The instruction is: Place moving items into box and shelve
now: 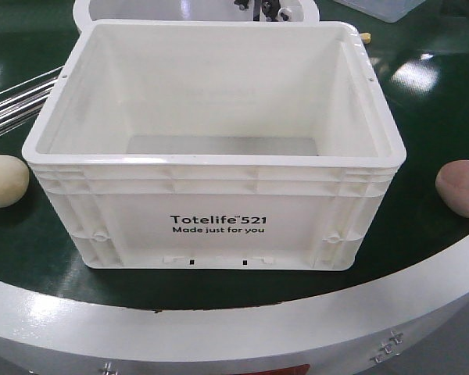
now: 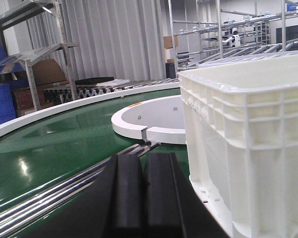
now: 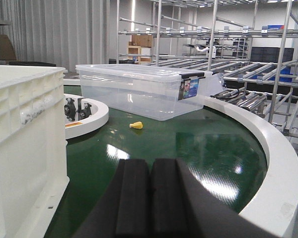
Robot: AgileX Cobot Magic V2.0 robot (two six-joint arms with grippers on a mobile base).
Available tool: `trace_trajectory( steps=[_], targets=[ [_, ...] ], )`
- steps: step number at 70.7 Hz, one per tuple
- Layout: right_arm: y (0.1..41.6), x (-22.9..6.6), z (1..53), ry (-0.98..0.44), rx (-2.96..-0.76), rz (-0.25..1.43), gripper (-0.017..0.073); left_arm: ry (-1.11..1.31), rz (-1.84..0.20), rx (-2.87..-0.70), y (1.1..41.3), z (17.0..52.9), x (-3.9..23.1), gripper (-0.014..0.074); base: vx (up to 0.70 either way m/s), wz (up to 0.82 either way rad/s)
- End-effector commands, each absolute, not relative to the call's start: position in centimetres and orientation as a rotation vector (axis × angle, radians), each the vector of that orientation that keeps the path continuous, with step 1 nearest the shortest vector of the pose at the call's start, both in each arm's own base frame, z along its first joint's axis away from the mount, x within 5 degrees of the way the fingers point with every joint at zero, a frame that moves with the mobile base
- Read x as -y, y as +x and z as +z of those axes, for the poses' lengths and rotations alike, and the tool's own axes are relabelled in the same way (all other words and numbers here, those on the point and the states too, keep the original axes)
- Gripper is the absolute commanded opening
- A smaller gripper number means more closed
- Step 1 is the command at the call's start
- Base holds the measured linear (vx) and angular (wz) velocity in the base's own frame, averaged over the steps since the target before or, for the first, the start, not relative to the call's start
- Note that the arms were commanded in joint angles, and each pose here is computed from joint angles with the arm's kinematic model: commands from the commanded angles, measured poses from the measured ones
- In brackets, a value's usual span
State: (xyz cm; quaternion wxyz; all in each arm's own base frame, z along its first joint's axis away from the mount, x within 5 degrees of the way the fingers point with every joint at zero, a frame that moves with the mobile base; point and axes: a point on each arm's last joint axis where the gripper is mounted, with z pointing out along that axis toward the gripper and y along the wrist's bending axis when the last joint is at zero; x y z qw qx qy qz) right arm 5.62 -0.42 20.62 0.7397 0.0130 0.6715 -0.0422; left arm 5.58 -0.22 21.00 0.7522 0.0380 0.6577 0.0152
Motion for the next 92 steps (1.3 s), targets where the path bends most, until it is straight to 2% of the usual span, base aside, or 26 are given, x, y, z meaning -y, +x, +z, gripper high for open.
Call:
trace_trajectory(
  steps=[1,35,47,56,76,92],
  targets=[
    [5.4,0.4,21.5,0.019,-1.378,-0.097,-0.0006,0.076,0.012,-1.398,5.7,20.6,0.3,0.0101,0.0,0.0],
    [5.4,0.3,21.7,0.017,-1.357,-0.097,-0.0006,0.073,0.009,-1.39,5.7,20.7,0.3,0.0101,0.0,0.0],
    [4.8,0.3,24.2,-0.037,-1.251,-0.164,-0.0006,0.043,-0.026,-1.372,5.6,22.2,0.3,0.0101,0.0,0.0],
    [5.1,0.3,27.1,-0.048,-1.299,-0.188,-0.0006,0.09,0.031,-1.369,6.2,25.0,0.3,0.0101,0.0,0.0],
    [10.7,0.8,34.7,-0.045,-1.415,-0.177,-0.0006,0.09,0.021,-1.452,12.6,32.0,0.6,0.0101,0.0,0.0],
    [15.5,1.2,37.6,-0.047,-1.469,-0.173,-0.0006,0.046,-0.032,-1.507,17.9,34.4,0.8,0.0101,0.0,0.0]
  ],
)
